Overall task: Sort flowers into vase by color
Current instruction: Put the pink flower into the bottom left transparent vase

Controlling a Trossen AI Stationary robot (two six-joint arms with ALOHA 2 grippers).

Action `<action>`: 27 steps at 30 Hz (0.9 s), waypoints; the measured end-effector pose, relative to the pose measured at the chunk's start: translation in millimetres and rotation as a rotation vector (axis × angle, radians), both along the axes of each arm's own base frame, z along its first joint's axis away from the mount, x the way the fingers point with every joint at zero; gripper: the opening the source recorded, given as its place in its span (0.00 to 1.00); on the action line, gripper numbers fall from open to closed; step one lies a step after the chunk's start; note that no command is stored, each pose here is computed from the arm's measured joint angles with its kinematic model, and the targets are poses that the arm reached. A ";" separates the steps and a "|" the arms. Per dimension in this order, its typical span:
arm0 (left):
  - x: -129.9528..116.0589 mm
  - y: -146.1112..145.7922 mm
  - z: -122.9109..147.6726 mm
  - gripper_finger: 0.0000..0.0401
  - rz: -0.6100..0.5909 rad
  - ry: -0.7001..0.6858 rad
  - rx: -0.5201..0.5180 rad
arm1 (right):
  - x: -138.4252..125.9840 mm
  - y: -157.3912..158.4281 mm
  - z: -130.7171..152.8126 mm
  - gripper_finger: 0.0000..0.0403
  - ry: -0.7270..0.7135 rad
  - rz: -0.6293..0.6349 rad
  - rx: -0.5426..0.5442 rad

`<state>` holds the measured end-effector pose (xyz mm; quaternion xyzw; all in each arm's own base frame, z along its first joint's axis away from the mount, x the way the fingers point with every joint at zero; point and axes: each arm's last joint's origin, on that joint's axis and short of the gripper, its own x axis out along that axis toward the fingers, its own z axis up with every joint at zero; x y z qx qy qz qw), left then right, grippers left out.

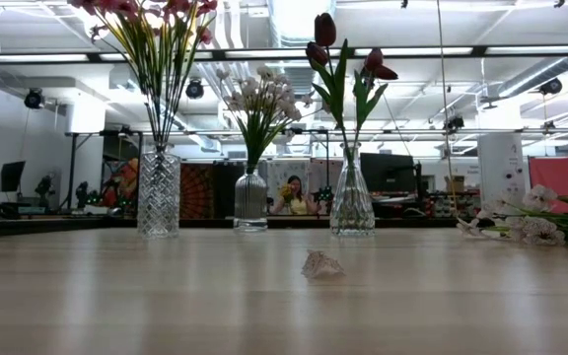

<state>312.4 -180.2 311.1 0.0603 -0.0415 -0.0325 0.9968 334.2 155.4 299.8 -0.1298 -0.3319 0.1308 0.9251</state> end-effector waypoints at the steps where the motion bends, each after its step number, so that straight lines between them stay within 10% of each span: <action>1: 2.2 -1.3 -0.2 0.39 0.001 0.002 0.001 | 0.1 0.0 0.4 0.03 -0.002 0.000 0.000; 16: 2.6 -15.3 6.7 0.02 0.096 0.050 0.031 | -0.1 1.8 -0.3 0.03 0.011 0.004 0.004; 27: -12.8 -20.6 6.2 0.01 0.208 0.120 0.057 | 1.5 0.1 -0.8 0.03 0.120 -0.075 0.018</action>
